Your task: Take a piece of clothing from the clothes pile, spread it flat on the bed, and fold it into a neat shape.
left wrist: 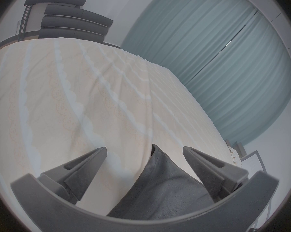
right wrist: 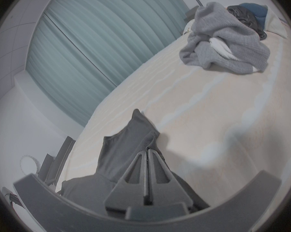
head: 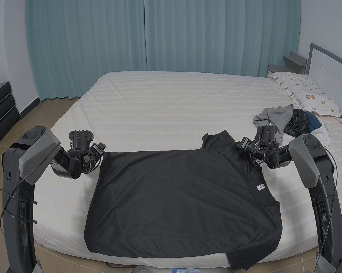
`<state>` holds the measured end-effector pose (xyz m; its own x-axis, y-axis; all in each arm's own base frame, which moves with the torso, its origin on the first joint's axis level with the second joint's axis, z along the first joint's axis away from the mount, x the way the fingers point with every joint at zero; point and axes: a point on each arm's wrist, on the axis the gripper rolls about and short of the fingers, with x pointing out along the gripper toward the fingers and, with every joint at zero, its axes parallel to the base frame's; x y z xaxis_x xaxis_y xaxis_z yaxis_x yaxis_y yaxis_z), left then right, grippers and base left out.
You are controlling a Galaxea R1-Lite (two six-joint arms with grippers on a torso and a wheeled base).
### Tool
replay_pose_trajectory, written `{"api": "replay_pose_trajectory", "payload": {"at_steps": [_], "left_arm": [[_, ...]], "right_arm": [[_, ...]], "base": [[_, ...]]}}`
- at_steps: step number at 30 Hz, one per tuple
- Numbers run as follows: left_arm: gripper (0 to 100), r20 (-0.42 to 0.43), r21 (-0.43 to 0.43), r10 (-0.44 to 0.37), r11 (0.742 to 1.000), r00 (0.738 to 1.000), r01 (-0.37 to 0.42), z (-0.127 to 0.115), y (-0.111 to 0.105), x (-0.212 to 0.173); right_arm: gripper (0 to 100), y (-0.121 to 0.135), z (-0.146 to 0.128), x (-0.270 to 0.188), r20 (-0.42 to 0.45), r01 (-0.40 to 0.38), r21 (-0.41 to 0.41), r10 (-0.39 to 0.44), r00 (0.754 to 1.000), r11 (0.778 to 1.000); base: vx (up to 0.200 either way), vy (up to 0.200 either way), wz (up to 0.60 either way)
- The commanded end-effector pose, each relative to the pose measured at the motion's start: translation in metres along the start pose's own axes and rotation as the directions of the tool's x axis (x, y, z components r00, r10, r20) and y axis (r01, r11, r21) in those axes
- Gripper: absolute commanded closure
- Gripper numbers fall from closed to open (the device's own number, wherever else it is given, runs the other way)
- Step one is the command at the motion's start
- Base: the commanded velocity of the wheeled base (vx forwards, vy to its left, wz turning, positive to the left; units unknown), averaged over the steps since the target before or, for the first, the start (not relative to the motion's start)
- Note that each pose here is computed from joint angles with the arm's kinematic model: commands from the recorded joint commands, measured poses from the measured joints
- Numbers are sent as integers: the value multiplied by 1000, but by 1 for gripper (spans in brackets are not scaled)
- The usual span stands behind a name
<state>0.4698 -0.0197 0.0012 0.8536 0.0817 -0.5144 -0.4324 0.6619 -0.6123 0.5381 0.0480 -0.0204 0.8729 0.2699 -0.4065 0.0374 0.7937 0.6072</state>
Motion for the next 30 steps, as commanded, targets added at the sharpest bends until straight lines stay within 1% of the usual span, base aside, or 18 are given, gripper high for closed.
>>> {"api": "replay_pose_trajectory", "payload": {"at_steps": [1,6,15,16,20,23,26,30], "left_arm": [[0,6,-1,-11,1000,1000,11,1,-3,2],[0,17,2,-28,1000,999,28,2,-9,11],[0,-12,13,-18,1000,1000,18,-1,-15,26],[100,-12,13,-18,1000,1000,18,-1,-15,26],[100,-39,29,-24,999,999,25,-11,-22,25],[100,-49,39,-23,999,999,25,-17,-23,25],[100,-45,51,-24,998,999,26,-18,-25,24],[100,-21,64,-29,997,999,31,-11,-26,24]], "right_arm": [[100,0,2,4,40,-3,-5,3,999,1000],[100,-3,8,3,88,5,-7,-4,996,1000],[100,-8,8,2,95,25,-1,-25,995,1000],[100,-8,8,2,95,25,-1,-25,995,1000],[100,-8,9,2,97,26,-1,-25,995,1000],[100,-8,8,2,96,26,-1,-26,995,1000],[100,-8,10,1,102,27,-1,-27,994,1000],[100,-8,14,0,113,24,2,-24,993,1000]], "base": [[0,0,0],[0,0,0],[0,0,0],[0,0,0],[0,0,0],[0,0,0],[0,0,0],[0,0,0]]}}
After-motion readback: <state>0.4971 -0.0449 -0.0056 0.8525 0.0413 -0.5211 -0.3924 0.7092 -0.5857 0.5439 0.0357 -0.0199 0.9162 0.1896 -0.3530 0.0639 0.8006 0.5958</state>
